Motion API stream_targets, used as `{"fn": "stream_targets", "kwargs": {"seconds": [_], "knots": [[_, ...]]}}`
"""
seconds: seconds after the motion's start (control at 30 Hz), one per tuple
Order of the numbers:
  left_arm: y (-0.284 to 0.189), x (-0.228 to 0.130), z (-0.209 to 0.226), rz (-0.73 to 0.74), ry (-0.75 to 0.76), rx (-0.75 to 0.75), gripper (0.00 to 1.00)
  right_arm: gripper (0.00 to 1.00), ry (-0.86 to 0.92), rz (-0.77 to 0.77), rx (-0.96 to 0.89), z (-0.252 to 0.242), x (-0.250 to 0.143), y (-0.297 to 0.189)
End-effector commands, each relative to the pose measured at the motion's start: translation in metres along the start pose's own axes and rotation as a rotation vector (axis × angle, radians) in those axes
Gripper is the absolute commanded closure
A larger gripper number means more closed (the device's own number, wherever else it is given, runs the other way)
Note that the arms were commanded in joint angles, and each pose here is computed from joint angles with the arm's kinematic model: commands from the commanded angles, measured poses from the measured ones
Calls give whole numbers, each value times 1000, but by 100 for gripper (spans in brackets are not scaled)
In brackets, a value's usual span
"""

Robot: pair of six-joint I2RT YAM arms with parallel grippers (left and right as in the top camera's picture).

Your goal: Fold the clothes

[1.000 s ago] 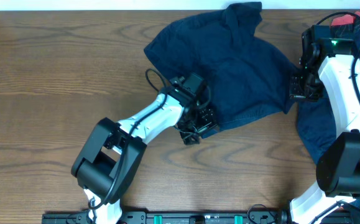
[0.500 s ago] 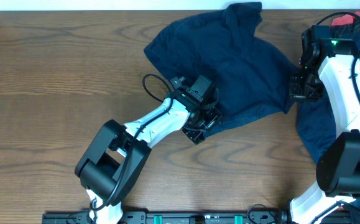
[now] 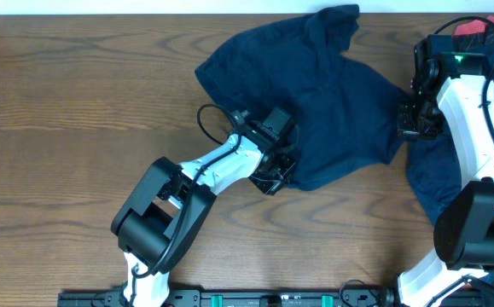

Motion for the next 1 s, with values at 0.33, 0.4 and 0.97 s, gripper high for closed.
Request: {"fn": "stream_targets", "kwargs": {"seconds": [0.33,0.4,0.97], "knots": [[-44,76,102,-90,267,583,94,99,16,122,4,-12,-22,1],[-52,84,109,-103,265,628,94,99,7,168,25,-10,-30,2],[-68,82,153,-14,294,763,94,99,-111,505,71,20,-95,29]]}}
Point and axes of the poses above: each gripper's point midway between its finger pads, its own y axis out along the fingers, its own z axis along the line the jaws close on, x = y × z, the point moved 7 cm from there along -y, back along the fingers, and after that the axes turned 11 degrees about -y, right-handed, at the moved point
